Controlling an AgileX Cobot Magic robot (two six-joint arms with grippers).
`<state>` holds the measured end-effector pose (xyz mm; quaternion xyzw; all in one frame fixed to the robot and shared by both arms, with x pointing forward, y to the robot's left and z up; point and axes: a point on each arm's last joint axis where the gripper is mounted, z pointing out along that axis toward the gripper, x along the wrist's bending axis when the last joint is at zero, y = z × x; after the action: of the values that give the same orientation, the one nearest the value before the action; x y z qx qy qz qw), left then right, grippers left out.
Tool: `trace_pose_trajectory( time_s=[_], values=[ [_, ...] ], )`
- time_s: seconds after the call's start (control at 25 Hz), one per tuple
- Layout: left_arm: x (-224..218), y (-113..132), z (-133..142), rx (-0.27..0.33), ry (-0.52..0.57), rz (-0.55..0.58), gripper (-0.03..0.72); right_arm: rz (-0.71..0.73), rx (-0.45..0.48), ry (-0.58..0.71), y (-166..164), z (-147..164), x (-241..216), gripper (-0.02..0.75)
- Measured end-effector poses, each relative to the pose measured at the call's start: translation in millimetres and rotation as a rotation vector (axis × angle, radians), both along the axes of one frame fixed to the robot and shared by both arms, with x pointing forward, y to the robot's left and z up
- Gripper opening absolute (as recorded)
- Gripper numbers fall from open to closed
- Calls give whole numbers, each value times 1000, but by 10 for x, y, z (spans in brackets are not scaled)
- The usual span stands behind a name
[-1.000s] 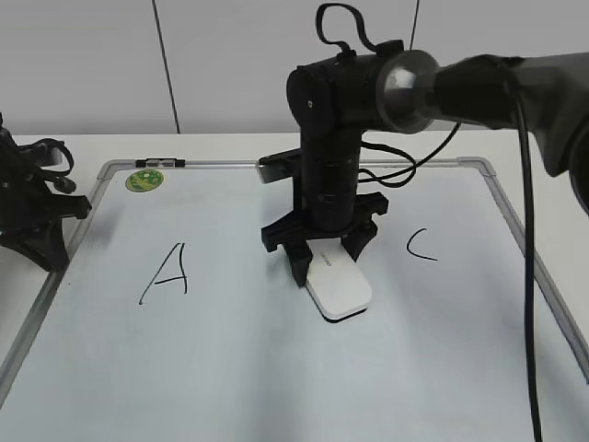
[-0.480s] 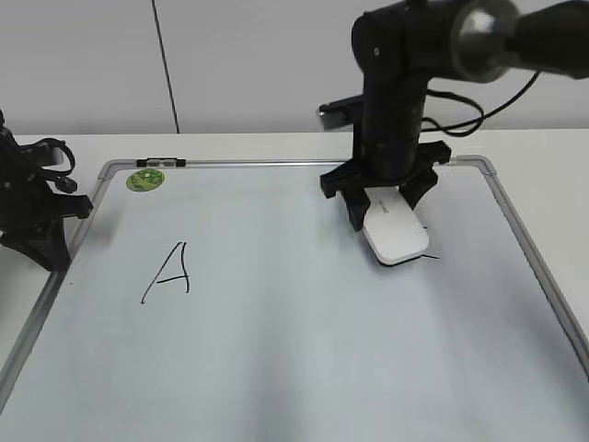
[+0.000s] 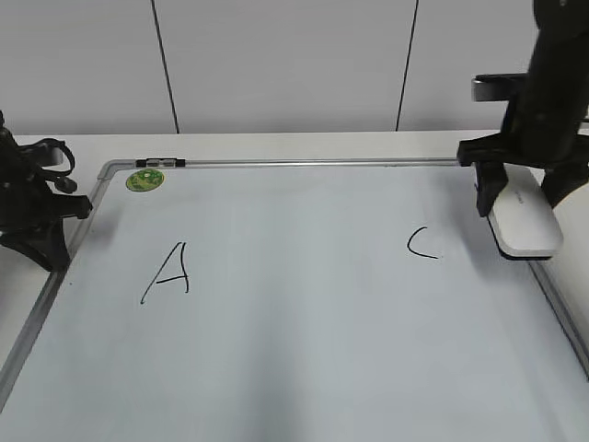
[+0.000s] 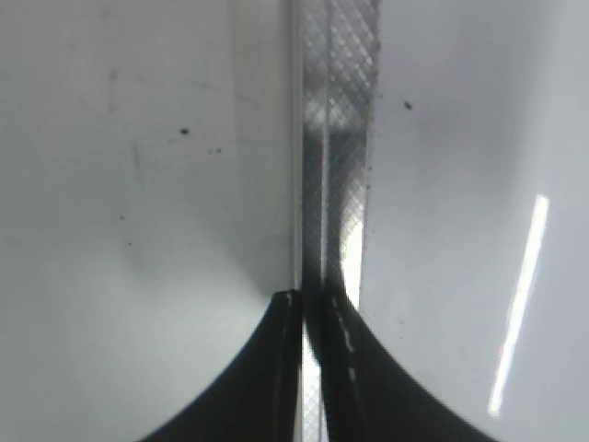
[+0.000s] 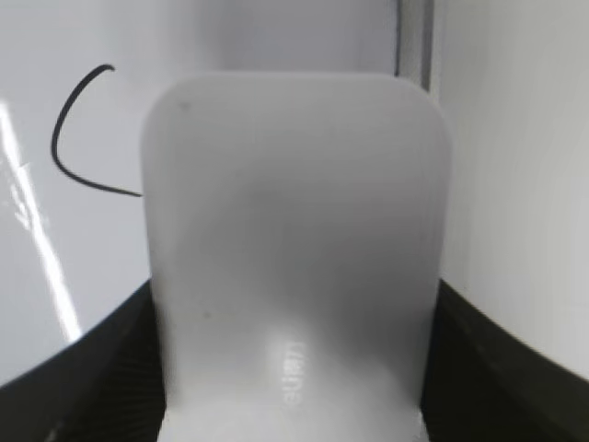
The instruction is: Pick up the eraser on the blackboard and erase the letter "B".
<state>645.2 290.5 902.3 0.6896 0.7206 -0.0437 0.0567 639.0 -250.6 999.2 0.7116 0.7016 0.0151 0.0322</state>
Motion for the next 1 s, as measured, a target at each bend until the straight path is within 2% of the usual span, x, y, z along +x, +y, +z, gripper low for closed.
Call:
trace_pose_trajectory(
  time_s=[0.12,0.2,1.0],
  values=[
    [0,-1,0,-1,0,1,43,-12,126,38,-152,-54,-43,518],
    [0,-1,0,-1,0,1,43,-19,150,54,-218,-96,-63,518],
    [0,-4,1,-4,0,3,43,0,113,70,-298,-143,-88,518]
  ],
)
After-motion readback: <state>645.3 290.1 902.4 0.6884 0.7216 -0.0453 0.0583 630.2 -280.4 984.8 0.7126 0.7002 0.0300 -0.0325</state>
